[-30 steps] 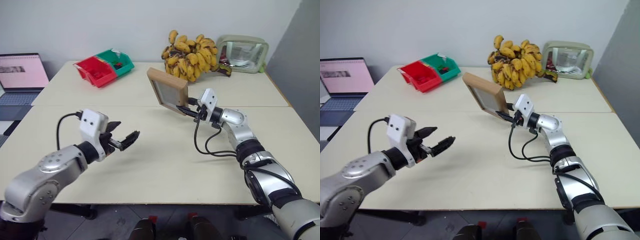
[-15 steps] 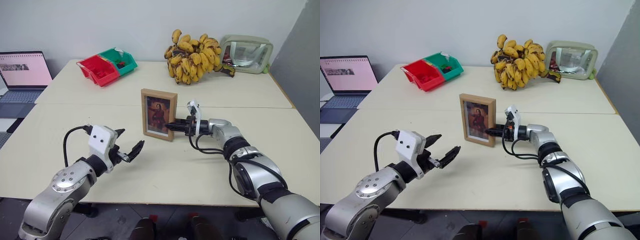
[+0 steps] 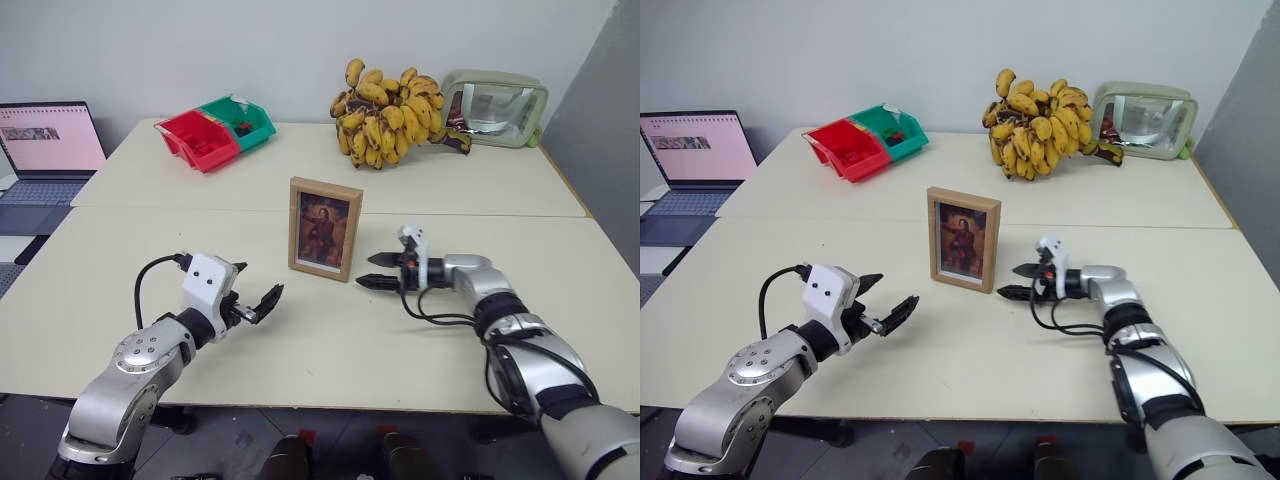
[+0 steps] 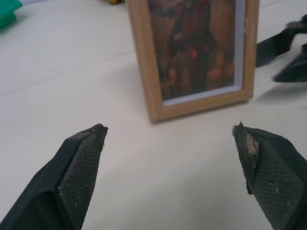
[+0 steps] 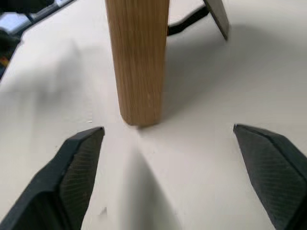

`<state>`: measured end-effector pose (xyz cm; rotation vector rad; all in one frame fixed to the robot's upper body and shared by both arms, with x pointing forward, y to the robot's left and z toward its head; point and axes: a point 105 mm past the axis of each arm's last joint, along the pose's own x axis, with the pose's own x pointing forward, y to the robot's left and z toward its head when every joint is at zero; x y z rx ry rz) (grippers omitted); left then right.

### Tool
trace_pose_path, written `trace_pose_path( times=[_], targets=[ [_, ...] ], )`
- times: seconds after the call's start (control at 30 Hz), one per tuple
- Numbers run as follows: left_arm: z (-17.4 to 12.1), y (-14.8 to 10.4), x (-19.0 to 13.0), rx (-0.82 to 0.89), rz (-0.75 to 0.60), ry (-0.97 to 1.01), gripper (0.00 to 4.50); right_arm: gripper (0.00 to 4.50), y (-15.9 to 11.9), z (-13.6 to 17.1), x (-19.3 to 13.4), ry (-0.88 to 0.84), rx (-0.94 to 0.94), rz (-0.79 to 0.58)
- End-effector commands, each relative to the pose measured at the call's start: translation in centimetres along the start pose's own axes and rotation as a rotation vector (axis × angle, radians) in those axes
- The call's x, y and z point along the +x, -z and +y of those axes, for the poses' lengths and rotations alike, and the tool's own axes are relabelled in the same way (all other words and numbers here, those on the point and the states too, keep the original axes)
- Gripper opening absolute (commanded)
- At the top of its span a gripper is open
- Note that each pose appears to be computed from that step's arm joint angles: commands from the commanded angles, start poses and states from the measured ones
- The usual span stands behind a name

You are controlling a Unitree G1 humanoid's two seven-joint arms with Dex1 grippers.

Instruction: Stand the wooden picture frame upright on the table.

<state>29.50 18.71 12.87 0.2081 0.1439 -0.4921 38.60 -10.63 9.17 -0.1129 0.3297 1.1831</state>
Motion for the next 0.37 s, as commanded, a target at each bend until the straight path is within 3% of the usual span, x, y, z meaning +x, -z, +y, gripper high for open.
trace_pose_path(
  times=[0.03, 0.23, 0.37],
  targets=[
    [2.5, -2.3, -0.4, -0.003, -0.044, -0.019, 4.50, 4.46, -2.2, -0.3, -2.9, 0.120, -0.163, 0.020],
    [6.3, -6.9, -1.6, -0.070, -0.024, 0.094, 4.50, 4.46, -8.7, 1.7, -6.9, 0.251, -0.181, -0.072],
    [7.8, -9.7, -2.5, -0.093, -0.002, 0.205, 4.50, 4.46, -10.1, 2.7, -7.5, 0.309, -0.161, -0.067]
  ],
)
